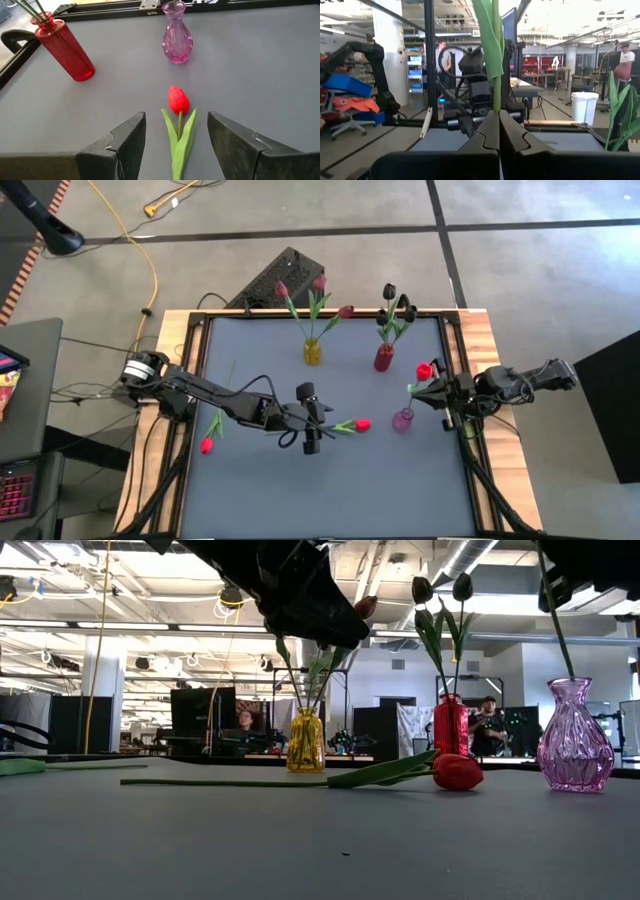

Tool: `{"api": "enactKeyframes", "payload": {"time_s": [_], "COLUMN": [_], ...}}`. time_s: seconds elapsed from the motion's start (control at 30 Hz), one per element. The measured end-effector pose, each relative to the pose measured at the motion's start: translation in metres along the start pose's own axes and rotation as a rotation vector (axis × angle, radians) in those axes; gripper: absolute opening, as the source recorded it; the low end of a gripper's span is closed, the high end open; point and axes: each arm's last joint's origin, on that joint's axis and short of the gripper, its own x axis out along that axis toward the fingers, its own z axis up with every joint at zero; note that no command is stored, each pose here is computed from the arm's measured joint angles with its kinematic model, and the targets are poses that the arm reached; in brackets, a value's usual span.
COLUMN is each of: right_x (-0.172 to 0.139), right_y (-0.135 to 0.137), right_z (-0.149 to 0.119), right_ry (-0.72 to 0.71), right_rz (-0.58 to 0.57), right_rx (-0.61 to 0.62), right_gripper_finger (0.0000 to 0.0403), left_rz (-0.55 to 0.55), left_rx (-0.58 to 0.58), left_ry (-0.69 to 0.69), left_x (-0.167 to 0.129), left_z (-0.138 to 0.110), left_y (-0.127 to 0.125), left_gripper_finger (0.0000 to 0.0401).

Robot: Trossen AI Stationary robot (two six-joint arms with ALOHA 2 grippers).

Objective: Sort flowers into vase by color
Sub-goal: Put the right red flower into the purple vase

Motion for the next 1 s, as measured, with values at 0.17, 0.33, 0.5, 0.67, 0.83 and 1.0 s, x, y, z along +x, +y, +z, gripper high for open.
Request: {"api": "enactKeyframes", "payload": {"time_s": [0.17,0.33,0.5,0.67,0.83,1.0], "right_x": [0.000,0.000,-0.001,-0.001,-0.001,-0.001], "right_y": [0.000,-0.001,-0.001,0.000,0.000,0.000], "right_z": [-0.004,-0.008,-0.010,-0.010,-0.010,-0.012], "right_ry": [0.037,0.085,0.102,0.104,0.107,0.132], "right_rz": [-0.001,-0.022,-0.022,-0.021,-0.022,-0.021], "right_rx": [-0.001,0.009,0.007,0.007,0.023,0.055], "right_gripper_finger": [0.0017,0.0017,0.0019,0.0046,0.0072,0.0095], "left_rz": [0.000,0.000,0.000,0.000,-0.005,-0.027], "left_rx": [-0.002,-0.002,-0.002,-0.006,-0.008,-0.010], "left_ry": [0.000,0.000,0.000,0.000,0.000,0.003], "left_x": [0.000,0.000,0.000,0.000,0.000,0.000], "left_z": [0.000,0.000,0.000,0.000,0.000,0.000], "left_y": [0.000,0.000,0.000,0.000,0.000,-0.001], "left_gripper_finger": [0.0203,0.0203,0.0203,0.0203,0.0203,0.0203]}}
